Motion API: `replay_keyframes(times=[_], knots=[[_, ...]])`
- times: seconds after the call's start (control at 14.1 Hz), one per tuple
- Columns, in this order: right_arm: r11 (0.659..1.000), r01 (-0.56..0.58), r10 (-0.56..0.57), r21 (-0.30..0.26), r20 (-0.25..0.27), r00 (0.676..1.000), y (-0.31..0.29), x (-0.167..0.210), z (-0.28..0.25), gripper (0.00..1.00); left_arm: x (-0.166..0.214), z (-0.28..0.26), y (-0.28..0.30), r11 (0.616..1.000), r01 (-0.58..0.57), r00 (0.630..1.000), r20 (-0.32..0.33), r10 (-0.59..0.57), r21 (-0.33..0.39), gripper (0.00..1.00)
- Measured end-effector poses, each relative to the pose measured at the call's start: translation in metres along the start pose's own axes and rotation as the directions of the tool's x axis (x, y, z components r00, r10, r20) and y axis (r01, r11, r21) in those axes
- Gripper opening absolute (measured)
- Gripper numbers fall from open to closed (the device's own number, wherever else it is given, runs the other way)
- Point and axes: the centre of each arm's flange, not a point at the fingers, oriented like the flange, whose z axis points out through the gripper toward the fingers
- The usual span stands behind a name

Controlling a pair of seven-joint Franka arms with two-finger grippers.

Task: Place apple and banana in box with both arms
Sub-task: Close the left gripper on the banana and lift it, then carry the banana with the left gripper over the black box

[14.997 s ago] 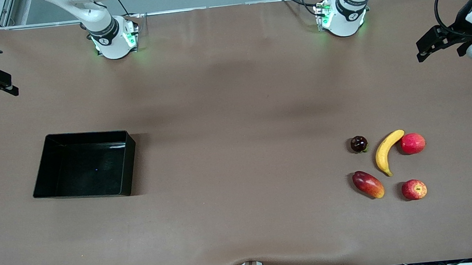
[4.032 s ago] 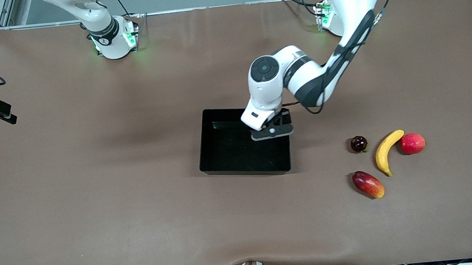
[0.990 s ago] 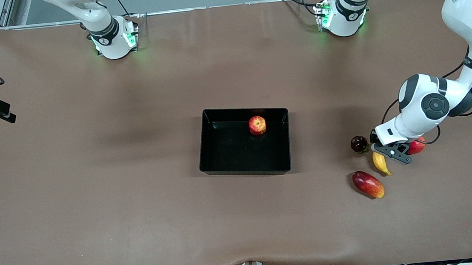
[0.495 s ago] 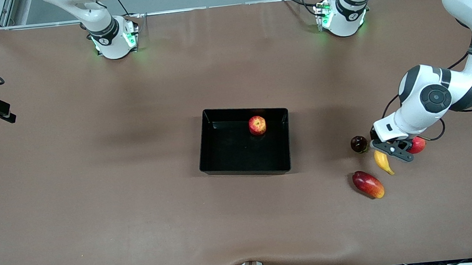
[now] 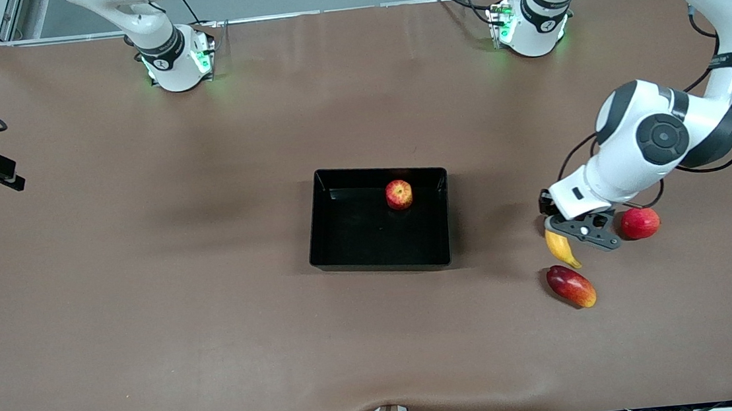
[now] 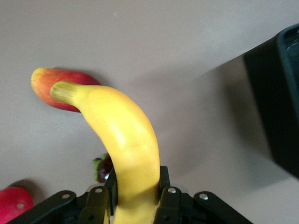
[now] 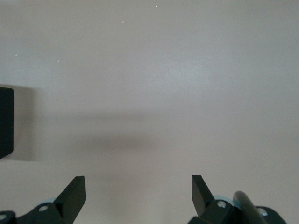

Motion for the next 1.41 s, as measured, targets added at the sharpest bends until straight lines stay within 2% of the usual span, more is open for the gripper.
replay_keyframes(times=[0.28,0.64,1.06,1.27,1.41], knots=[[1.0,0.0,0.0,0.0,0.0,1.0,0.0,0.0,0.0,1.0,0.029,-0.024,0.083,0.994,0.101,0.995,0.008,-0.101,-0.046,0.36],[1.0,-0.001,0.001,0.0,0.0,1.0,0.0,0.0,0.0,1.0,0.051,-0.01,0.185,0.986,0.136,0.991,0.023,-0.135,-0.093,0.36],[1.0,-0.009,0.009,0.0,0.0,1.0,0.005,-0.001,0.0,1.0,0.07,0.023,0.311,0.974,0.222,0.975,0.014,-0.222,-0.053,0.36],[1.0,-0.011,0.011,0.0,0.0,1.0,0.006,-0.001,0.0,1.0,0.074,0.045,0.349,0.976,0.217,0.976,0.0,-0.217,-0.027,0.36],[1.0,-0.012,0.012,0.0,0.0,1.0,0.007,-0.001,0.0,1.0,0.076,0.059,0.371,0.975,0.218,0.976,-0.018,-0.218,-0.036,0.36]])
